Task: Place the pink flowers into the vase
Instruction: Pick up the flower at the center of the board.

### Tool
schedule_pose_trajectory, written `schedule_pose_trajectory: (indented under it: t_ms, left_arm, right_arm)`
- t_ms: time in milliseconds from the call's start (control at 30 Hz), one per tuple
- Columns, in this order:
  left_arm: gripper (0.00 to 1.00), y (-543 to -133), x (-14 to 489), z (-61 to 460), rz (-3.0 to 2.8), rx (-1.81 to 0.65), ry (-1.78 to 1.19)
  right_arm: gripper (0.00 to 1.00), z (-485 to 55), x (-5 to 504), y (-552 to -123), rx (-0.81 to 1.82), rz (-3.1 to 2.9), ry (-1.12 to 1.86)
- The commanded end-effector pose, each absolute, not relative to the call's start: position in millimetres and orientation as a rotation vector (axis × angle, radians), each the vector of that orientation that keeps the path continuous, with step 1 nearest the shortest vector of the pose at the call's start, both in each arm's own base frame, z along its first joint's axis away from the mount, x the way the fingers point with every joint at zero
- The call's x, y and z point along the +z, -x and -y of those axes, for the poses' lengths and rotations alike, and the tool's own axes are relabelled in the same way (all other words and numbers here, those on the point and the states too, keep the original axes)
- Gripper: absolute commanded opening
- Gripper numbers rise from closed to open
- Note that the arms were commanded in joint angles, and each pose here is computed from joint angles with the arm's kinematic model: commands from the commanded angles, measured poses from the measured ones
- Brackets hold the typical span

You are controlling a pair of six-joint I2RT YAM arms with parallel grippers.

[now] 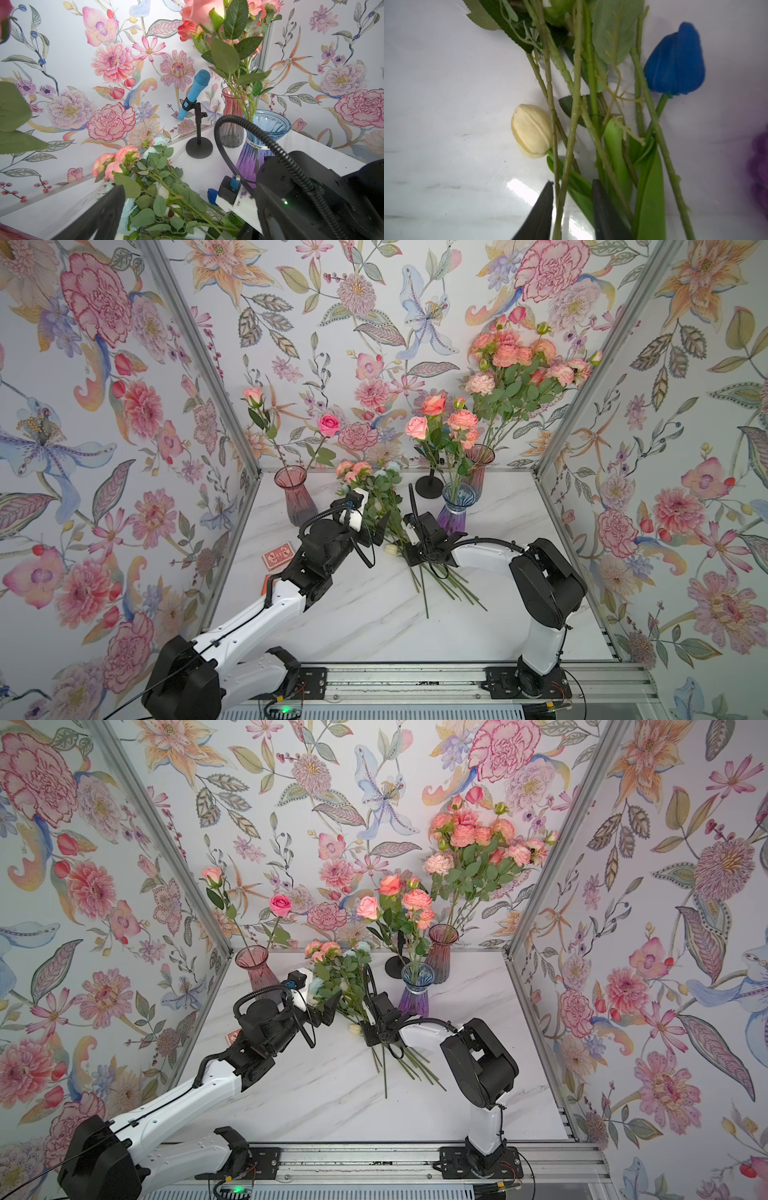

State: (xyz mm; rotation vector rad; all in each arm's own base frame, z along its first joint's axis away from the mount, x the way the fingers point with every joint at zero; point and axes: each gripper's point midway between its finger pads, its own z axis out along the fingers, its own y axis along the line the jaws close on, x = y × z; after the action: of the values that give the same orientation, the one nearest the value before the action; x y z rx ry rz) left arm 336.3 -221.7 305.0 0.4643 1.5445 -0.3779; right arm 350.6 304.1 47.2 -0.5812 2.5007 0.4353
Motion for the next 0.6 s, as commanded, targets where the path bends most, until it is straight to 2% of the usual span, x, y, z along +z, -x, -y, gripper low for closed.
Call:
schedule_pose_trajectory:
  t_ms: [0, 167, 467, 567]
  left_arm:
    - [1.00, -334, 308, 223, -1.520, -0.360, -0.468]
    - [1.00, -335, 306, 224, -1.526, -0.355, -0.472]
    - [1.00, -336, 302, 225, -1.534, -0.349, -0.476]
    - [1.00, -336, 302, 224, -1.535, -0.346, -0.474]
  right_arm:
    - [0.30, -305, 44, -356, 0.436, -2.518, 0.562]
    - [0.21, -307, 39, -356, 0.449, -2.530, 0.567]
    - [0.17, -310, 30, -356, 0.457, -2.551, 0.567]
    - [0.11, -310, 32, -357, 0.460, -2.548, 0.561]
